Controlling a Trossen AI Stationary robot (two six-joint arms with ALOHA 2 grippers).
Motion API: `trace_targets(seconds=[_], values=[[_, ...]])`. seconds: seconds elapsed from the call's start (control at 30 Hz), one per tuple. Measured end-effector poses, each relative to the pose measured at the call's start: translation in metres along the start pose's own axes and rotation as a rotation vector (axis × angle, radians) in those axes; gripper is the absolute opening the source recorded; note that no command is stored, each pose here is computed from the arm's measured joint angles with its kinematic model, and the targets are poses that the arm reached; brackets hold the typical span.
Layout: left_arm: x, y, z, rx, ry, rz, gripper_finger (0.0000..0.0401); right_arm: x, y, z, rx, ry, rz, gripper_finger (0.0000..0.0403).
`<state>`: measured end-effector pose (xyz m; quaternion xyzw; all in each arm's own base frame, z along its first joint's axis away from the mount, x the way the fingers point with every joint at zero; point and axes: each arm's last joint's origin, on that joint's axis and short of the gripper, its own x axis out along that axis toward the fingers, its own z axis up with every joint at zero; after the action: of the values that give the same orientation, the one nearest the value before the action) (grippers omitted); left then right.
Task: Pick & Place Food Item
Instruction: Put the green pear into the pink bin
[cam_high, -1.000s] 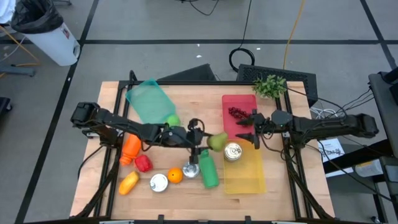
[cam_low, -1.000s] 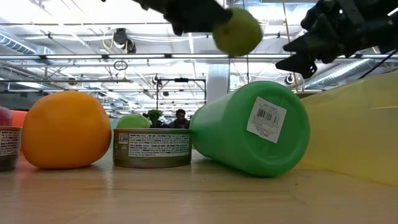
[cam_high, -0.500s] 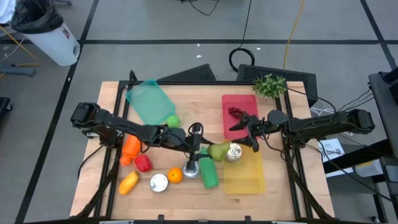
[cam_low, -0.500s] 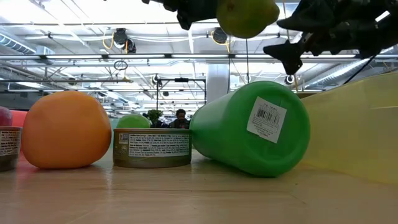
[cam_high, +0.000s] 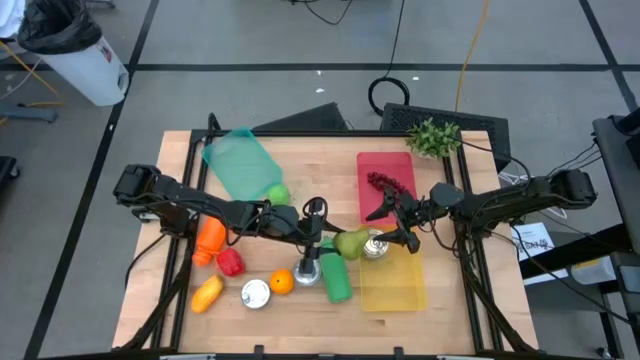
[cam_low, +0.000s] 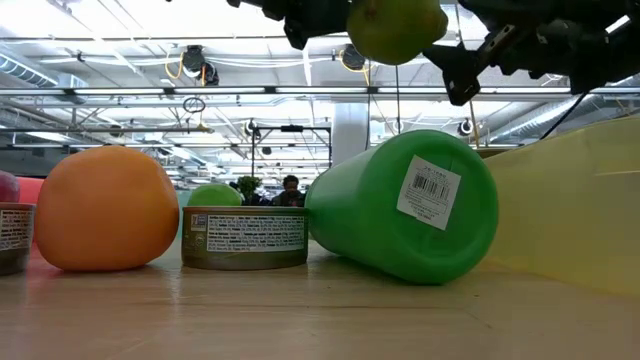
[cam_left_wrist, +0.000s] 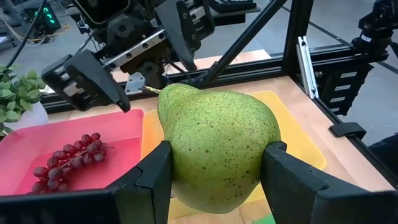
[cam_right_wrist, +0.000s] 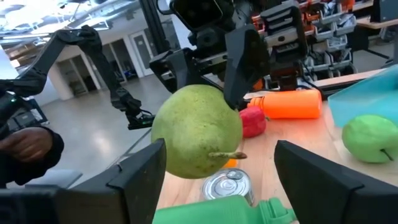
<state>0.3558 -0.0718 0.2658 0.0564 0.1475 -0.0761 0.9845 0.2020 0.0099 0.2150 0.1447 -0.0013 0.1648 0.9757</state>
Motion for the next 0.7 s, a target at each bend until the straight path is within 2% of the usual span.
trace_targets(seconds=[0.17,0.7], values=[[0.0,0.0,0.0,-0.001,0.0,0.0,0.0189,0.0,0.0001,0.0,0.0,0.0,0.001,0.0256],[-0.0001,0.0002,0.0003,-0.003,-0.001,0.001,0.0191,0.0,-0.0003,-0.001,0.003,0.009,-0.006,0.0131]])
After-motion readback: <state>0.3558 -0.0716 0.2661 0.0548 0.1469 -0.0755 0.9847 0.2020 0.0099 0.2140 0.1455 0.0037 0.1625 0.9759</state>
